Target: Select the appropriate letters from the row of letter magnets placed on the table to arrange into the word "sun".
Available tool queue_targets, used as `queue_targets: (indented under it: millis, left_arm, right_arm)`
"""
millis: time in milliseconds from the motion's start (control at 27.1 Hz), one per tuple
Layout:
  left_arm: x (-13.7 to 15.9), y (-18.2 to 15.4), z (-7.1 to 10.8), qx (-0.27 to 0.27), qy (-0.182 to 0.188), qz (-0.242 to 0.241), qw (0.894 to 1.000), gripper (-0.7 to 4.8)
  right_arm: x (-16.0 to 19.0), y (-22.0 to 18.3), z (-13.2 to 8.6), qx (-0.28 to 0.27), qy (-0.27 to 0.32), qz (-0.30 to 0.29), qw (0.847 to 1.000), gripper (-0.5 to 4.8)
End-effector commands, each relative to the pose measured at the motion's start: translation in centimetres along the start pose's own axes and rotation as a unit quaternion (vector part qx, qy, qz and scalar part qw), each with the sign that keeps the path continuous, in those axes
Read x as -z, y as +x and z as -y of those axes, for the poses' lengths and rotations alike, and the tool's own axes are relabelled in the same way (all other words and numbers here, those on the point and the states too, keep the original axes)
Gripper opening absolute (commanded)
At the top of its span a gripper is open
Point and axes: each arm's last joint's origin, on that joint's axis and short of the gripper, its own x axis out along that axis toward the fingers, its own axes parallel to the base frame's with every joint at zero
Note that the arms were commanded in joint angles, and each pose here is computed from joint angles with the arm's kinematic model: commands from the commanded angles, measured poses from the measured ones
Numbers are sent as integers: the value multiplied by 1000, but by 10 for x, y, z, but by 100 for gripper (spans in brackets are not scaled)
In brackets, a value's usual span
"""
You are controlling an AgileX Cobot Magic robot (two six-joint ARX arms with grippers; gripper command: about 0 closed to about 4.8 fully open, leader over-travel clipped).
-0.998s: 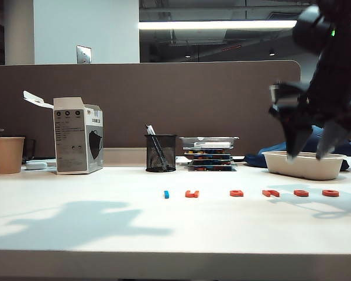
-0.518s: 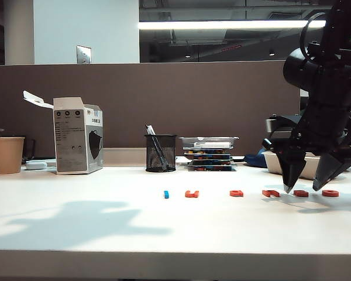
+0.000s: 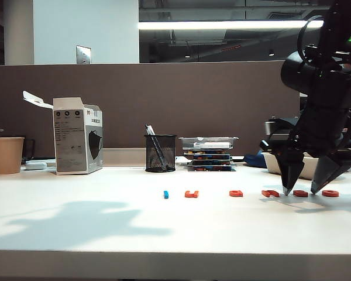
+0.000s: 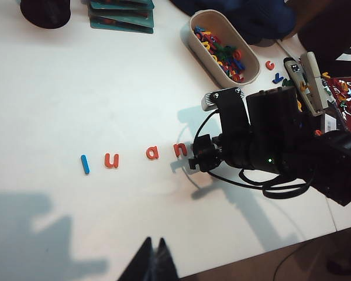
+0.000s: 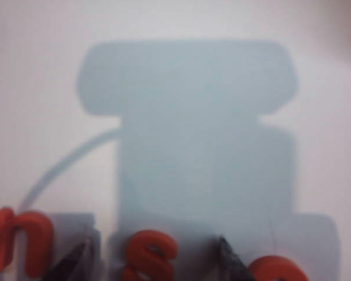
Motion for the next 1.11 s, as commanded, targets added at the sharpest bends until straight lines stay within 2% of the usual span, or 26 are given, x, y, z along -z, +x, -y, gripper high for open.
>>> queue_targets:
  millis: [37,259,296,370,591,665,1109]
  left_arm:
    - [-1,-2,0,2,-1,5,1000,-5]
    - [-1,-2,0,2,-1,4,1000,-5]
    - [-1,-2,0,2,-1,4,1000,-5]
    - [-1,-2,0,2,-1,4,1000,-5]
    - [-1,-2,0,2,0,4,1000,-5]
    - [0,-2,0,0,0,2,1000,-5]
    - [0,-2,0,0,0,2,1000,-5]
  right_arm:
    - [11,4,-5,0,-8,-46,999,264]
    - [15,4,-5,2,2,-67,998,260]
    - [15,4,-5,2,2,-69,998,245]
    - [16,4,-5,2,2,-70,998,160]
    - [15,4,-5,2,2,-67,998,127]
    - [15,4,-5,2,2,-66,998,84]
    - [11,3,-5,-1,2,-50,999,98]
